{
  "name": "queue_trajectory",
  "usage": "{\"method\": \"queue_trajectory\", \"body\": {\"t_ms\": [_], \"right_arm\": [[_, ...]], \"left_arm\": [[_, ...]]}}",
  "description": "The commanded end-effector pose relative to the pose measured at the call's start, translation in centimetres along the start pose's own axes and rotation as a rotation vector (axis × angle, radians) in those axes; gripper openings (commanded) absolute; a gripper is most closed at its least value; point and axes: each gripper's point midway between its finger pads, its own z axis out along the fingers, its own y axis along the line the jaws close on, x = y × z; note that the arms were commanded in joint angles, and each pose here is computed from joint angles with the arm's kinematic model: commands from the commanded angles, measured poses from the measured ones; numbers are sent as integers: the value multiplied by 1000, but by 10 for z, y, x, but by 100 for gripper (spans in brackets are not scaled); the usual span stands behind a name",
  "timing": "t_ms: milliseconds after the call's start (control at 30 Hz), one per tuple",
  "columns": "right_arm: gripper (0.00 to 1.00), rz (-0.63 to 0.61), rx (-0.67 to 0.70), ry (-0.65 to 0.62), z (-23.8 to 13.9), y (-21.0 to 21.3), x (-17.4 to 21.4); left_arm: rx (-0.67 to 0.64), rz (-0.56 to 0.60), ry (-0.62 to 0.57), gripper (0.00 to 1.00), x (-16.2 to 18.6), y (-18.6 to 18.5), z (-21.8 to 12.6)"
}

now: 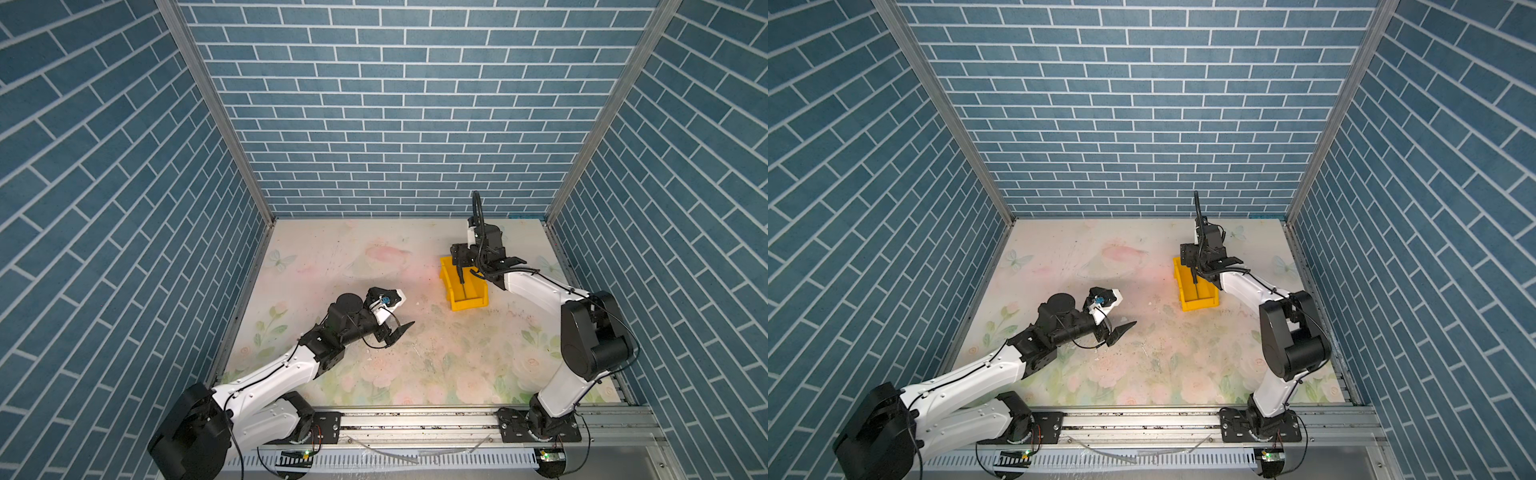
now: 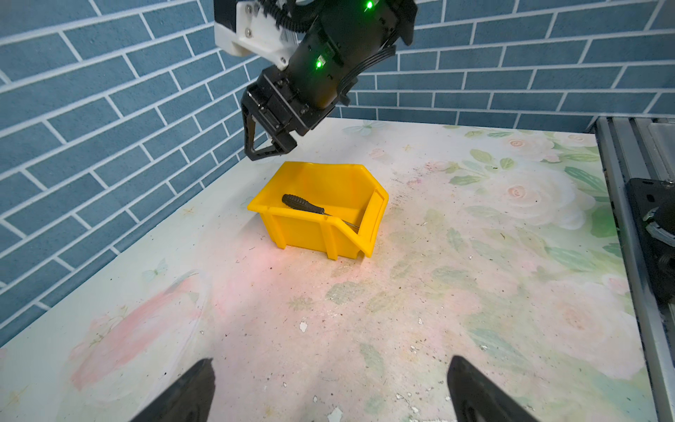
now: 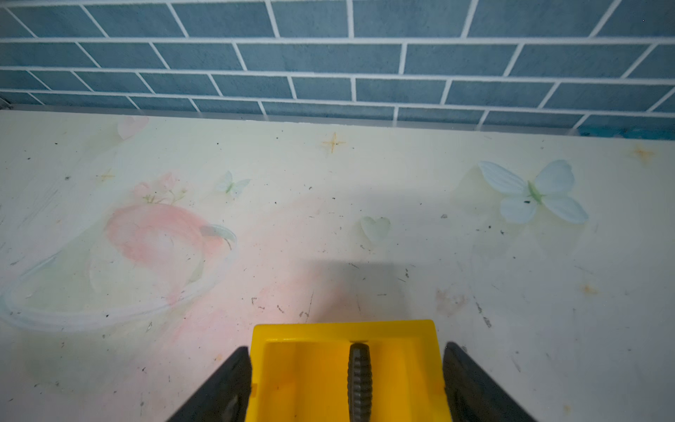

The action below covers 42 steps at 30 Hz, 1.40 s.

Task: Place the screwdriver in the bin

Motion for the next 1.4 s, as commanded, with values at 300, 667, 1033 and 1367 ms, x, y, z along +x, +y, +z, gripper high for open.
{"method": "queue_trajectory", "body": {"t_ms": [300, 667, 1033, 1367], "right_arm": [[92, 15, 144, -270, -93, -63, -15], [93, 13, 375, -280, -131, -133, 35], [93, 93, 483, -250, -112, -181, 91], [94, 99, 449, -209, -92, -188, 106]], "left_arm": [[-378, -97, -116, 100, -3, 66, -28], [-891, -199, 72, 100, 55, 177, -103], [-1224, -163, 332, 100, 131, 217, -150], [-1217, -267, 169, 100, 140, 227, -147]]}}
